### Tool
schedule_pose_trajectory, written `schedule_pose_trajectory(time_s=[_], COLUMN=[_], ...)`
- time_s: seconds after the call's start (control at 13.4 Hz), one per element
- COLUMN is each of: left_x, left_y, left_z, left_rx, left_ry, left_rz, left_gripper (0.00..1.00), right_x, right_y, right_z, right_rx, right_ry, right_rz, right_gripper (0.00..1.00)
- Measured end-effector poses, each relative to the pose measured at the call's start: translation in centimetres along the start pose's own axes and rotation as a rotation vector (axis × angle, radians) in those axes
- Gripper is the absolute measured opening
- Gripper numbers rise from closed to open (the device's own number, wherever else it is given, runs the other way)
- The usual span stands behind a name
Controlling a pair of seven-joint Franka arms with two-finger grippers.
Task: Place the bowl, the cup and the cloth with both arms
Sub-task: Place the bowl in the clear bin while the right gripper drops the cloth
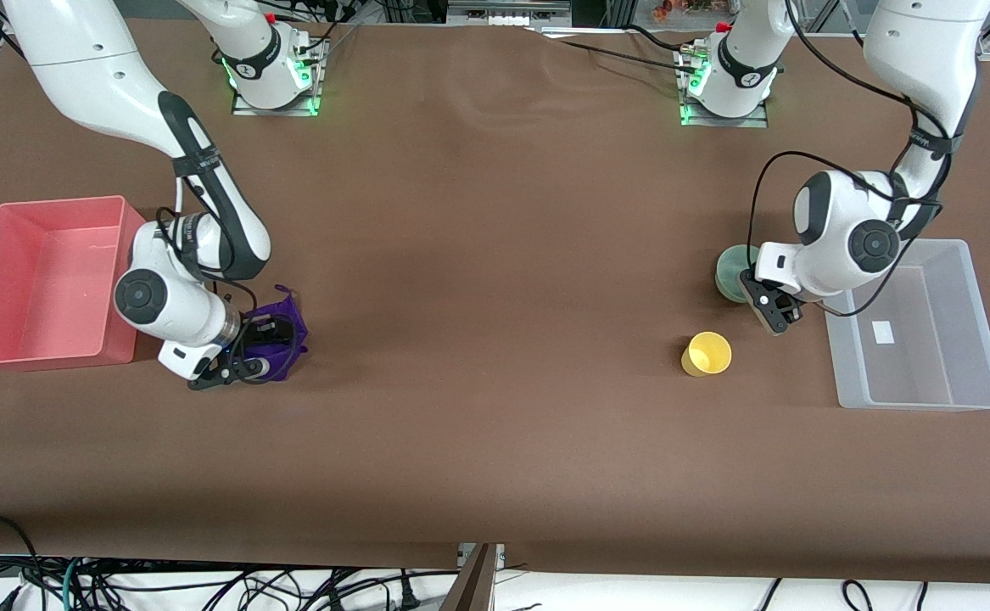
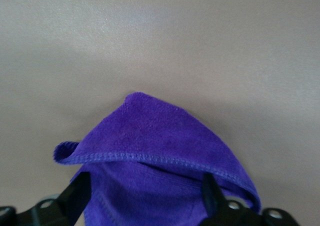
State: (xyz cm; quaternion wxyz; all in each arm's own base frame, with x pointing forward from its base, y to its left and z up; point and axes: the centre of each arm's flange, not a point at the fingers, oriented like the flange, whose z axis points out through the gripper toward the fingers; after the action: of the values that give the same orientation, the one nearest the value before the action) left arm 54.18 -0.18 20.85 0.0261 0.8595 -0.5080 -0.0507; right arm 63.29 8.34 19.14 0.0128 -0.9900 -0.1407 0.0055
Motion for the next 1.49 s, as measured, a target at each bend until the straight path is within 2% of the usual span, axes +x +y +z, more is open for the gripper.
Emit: schedule_pose_trajectory(time_s=[0.07, 0.37, 0.52, 0.6, 0.74, 0.89, 1.12, 1.19, 1.34, 1.49], left_x=[-0.1, -2.3, -5.9, -8.3, -12.8, -16.6, -19.1, -18.7, -17.9, -17.5], left_y=[-0.5, -4.1, -6.7, -7.7, -9.9, -12.1, -14.0, -14.0, -14.0, -14.4], left_z=[-1.7, -10.1, -12.7, -12.8, -11.7, -8.2, -2.1, -1.2, -1.0, -2.6], left_rx=[-0.004, -0.060, -0.036, -0.035, -0.007, 0.036, 0.072, 0.067, 0.066, 0.083], left_ry=[-0.004, -0.053, -0.101, -0.114, -0.122, -0.126, -0.130, -0.110, -0.078, -0.062], left_rz=[0.019, 0.102, 0.150, 0.160, 0.183, 0.189, 0.184, 0.167, 0.146, 0.138], left_gripper=[0.03, 0.03, 0.03, 0.03, 0.03, 0.03, 0.03, 0.09, 0.28, 0.50], right_x=[-0.5, -0.7, 0.1, 0.7, 2.0, 2.0, -2.6, -4.7, -9.5, -13.8], right_y=[-0.1, -0.1, 0.3, 0.9, 2.7, 5.5, 13.6, 17.5, 25.5, 30.8], right_z=[0.7, 0.5, -1.7, -3.8, -10.7, -18.9, -26.7, -27.4, -27.0, -23.9], right_rx=[-0.002, -0.006, -0.011, -0.011, -0.004, 0.002, 0.024, 0.031, 0.047, 0.074], right_ry=[0.014, 0.037, 0.050, 0.026, -0.057, -0.134, -0.271, -0.298, -0.325, -0.339], right_rz=[-0.017, -0.027, -0.026, -0.020, -0.026, -0.073, -0.126, -0.148, -0.184, -0.170], right_gripper=[0.96, 0.48, 0.26, 0.17, 0.15, 0.14, 0.14, 0.14, 0.14, 0.14])
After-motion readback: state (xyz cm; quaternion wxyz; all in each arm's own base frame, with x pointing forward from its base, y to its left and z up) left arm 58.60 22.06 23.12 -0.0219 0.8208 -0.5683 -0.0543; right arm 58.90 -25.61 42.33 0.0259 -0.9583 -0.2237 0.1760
